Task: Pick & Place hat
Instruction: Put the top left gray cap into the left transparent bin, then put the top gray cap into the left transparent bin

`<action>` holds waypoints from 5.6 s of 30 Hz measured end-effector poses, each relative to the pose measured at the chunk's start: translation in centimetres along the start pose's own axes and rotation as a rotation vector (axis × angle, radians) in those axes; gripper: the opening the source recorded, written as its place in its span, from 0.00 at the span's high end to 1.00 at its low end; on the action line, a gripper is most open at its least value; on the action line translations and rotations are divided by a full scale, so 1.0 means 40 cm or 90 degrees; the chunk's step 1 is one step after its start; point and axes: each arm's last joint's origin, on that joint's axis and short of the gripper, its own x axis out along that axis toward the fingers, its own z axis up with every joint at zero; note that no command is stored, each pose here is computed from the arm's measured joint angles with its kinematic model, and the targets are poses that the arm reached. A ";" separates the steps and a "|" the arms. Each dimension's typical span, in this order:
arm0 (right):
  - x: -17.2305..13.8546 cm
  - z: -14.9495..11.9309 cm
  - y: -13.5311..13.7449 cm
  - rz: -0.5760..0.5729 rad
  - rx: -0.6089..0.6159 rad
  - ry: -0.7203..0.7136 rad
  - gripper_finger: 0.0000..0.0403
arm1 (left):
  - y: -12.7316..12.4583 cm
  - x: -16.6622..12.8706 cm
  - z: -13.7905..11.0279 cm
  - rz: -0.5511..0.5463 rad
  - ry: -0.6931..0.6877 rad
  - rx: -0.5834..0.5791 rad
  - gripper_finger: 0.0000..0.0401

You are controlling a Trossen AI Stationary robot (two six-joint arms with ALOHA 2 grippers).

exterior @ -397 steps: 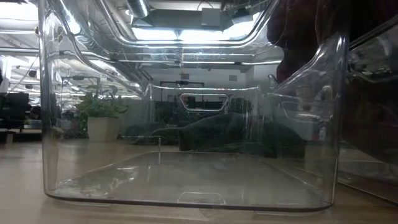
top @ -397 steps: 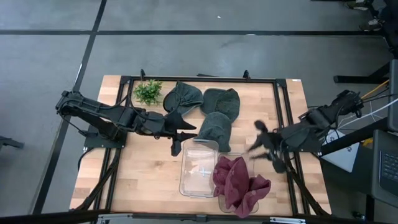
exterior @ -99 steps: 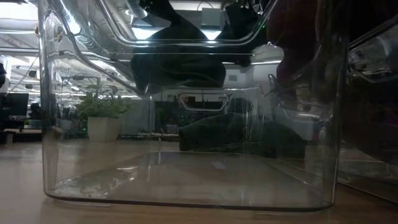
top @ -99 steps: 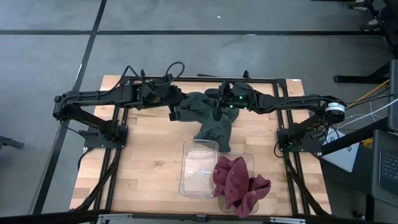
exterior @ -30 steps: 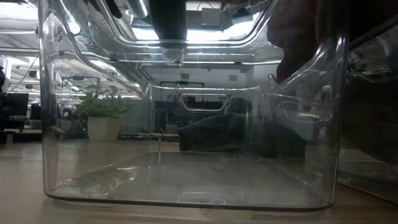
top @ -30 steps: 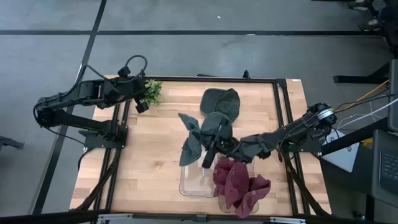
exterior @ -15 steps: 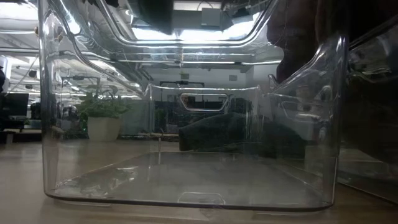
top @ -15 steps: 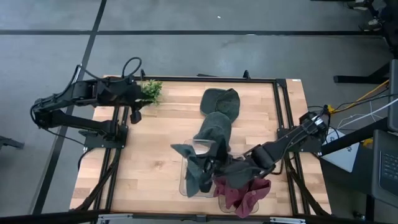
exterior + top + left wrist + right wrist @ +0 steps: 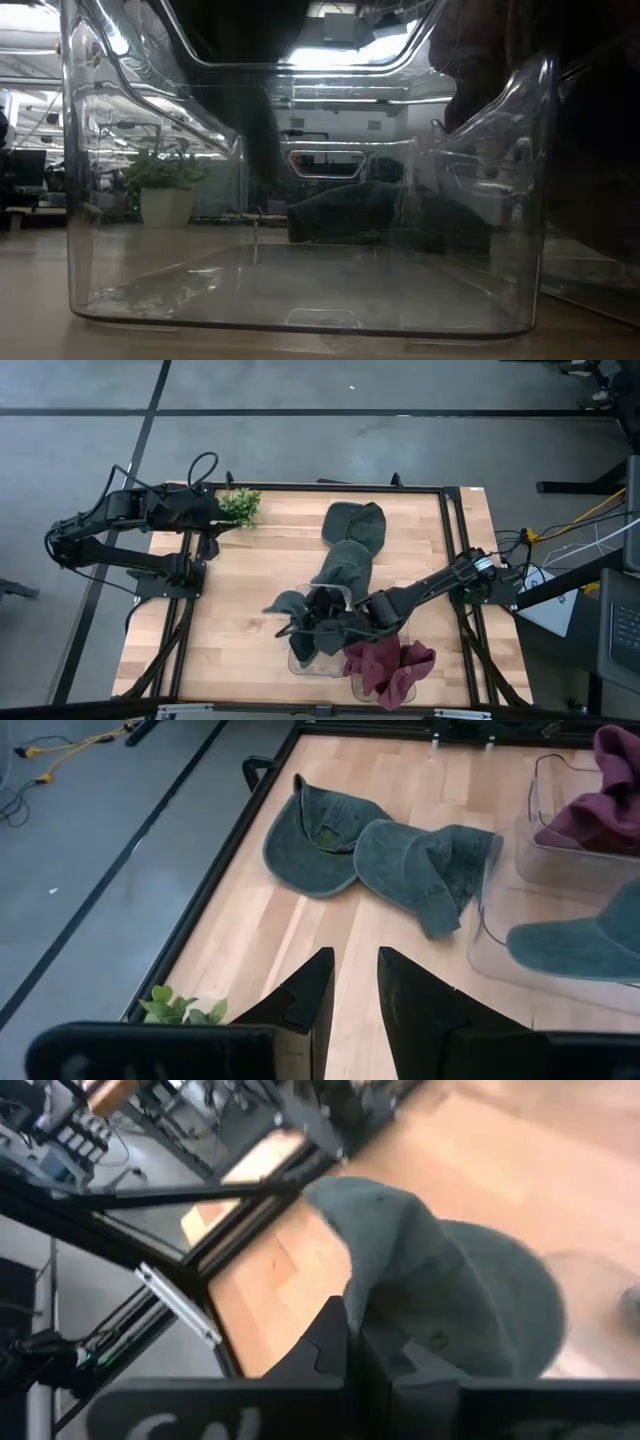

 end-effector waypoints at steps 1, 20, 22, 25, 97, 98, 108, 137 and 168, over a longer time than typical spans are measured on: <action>0.007 -0.004 -0.002 -0.001 0.007 0.010 1.00 | 0.001 -0.003 -0.002 0.000 0.000 0.000 0.81; -0.137 0.040 0.031 -0.036 0.095 0.069 1.00 | 0.004 -0.020 -0.010 0.000 -0.010 -0.001 0.81; -0.148 0.041 0.027 -0.048 0.108 0.084 1.00 | 0.004 -0.020 -0.010 0.000 -0.010 -0.001 0.81; -0.141 0.031 0.018 -0.065 0.139 0.112 1.00 | 0.004 -0.020 -0.010 0.000 -0.009 -0.001 0.81; 0.144 0.065 -0.068 0.048 0.272 0.241 0.73 | 0.006 -0.026 -0.015 0.003 -0.010 0.035 0.81; 0.144 0.065 -0.068 0.049 0.269 0.241 0.73 | 0.006 -0.026 -0.016 0.003 -0.007 0.033 0.81; 0.093 0.132 -0.062 0.033 0.211 0.237 0.81 | 0.006 -0.029 -0.027 0.001 0.016 0.024 0.81; -0.155 0.466 -0.534 -0.354 -0.137 0.323 0.95 | 0.008 -0.012 0.023 0.049 -0.078 -0.035 0.80; -0.125 0.156 -0.947 -0.246 0.027 0.256 0.96 | 0.069 0.196 0.134 0.106 -0.107 -0.105 0.89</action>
